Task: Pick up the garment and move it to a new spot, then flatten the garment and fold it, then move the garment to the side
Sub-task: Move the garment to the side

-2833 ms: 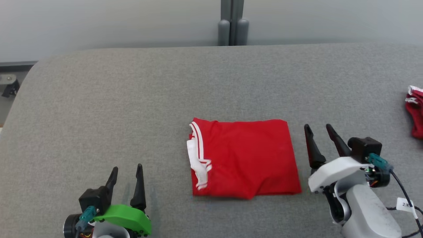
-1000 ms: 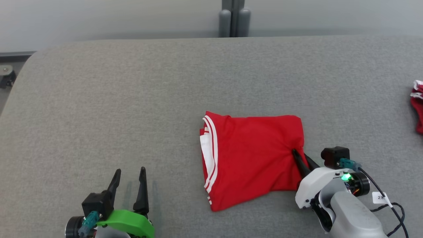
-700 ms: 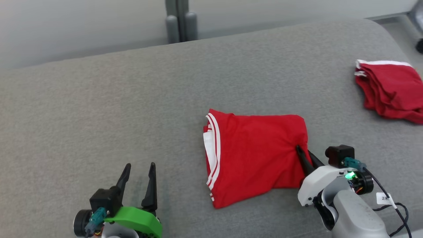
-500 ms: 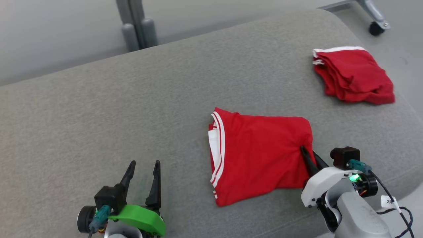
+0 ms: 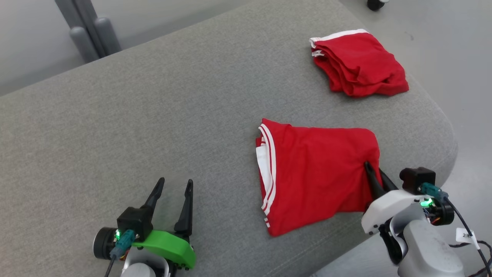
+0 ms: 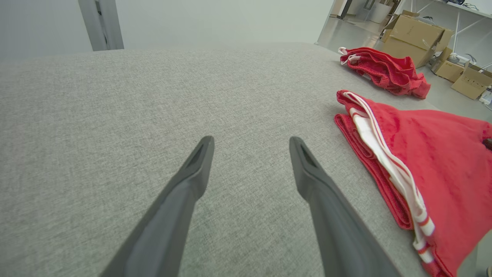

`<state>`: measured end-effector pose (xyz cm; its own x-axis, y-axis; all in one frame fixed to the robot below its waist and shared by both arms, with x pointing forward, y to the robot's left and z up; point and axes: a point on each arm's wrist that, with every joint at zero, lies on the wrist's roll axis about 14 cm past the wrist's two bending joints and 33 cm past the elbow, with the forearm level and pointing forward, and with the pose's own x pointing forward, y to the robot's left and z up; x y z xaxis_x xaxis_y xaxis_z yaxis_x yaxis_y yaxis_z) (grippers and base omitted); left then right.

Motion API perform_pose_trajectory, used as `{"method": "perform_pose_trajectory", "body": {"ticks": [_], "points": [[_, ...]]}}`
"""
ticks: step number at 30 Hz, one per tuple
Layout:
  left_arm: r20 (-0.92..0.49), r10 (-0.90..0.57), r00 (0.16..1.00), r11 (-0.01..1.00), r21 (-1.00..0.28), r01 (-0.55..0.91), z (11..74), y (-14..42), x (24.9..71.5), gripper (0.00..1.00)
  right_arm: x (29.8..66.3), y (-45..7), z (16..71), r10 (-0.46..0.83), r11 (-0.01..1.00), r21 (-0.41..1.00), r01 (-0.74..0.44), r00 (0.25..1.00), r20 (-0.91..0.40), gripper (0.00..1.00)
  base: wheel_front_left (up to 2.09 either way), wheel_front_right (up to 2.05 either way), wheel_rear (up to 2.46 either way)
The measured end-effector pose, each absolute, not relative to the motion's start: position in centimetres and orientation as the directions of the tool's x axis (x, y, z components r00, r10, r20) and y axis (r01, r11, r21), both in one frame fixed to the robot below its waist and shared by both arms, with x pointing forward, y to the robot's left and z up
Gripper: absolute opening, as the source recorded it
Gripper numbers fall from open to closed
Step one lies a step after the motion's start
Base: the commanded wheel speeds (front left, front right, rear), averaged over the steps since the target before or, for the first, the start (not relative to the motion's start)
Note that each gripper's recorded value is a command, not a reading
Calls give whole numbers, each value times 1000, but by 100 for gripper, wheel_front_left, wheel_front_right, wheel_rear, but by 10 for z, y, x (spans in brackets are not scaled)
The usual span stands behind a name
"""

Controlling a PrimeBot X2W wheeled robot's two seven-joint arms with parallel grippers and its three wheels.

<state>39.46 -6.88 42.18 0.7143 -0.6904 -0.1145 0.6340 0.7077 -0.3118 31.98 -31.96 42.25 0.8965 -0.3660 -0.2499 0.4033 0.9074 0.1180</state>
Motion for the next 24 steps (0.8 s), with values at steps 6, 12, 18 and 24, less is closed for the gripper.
{"method": "perform_pose_trajectory", "body": {"ticks": [6, 12, 18, 24], "points": [[-145, -658, 739, 739, -313, 597, 409, -52, 399, 100, 379, -315, 454, -296, 950, 45, 308, 939, -176, 0, 0, 0, 0], [-148, -650, 746, 746, -308, 590, 402, -44, 412, 100, 448, -339, 515, -276, 959, -90, 269, 959, -71, 0, 0, 0, 0], [-168, -623, 764, 770, -304, 562, 389, -28, 424, 100, 487, -389, 556, -363, 917, -190, 350, 931, -33, 0, 0, 0, 0], [-185, -582, 792, 801, -302, 518, 381, -9, 433, 100, 477, -454, 555, -518, 831, -276, 482, 853, -68, 58, 0, 0, 0]]}}
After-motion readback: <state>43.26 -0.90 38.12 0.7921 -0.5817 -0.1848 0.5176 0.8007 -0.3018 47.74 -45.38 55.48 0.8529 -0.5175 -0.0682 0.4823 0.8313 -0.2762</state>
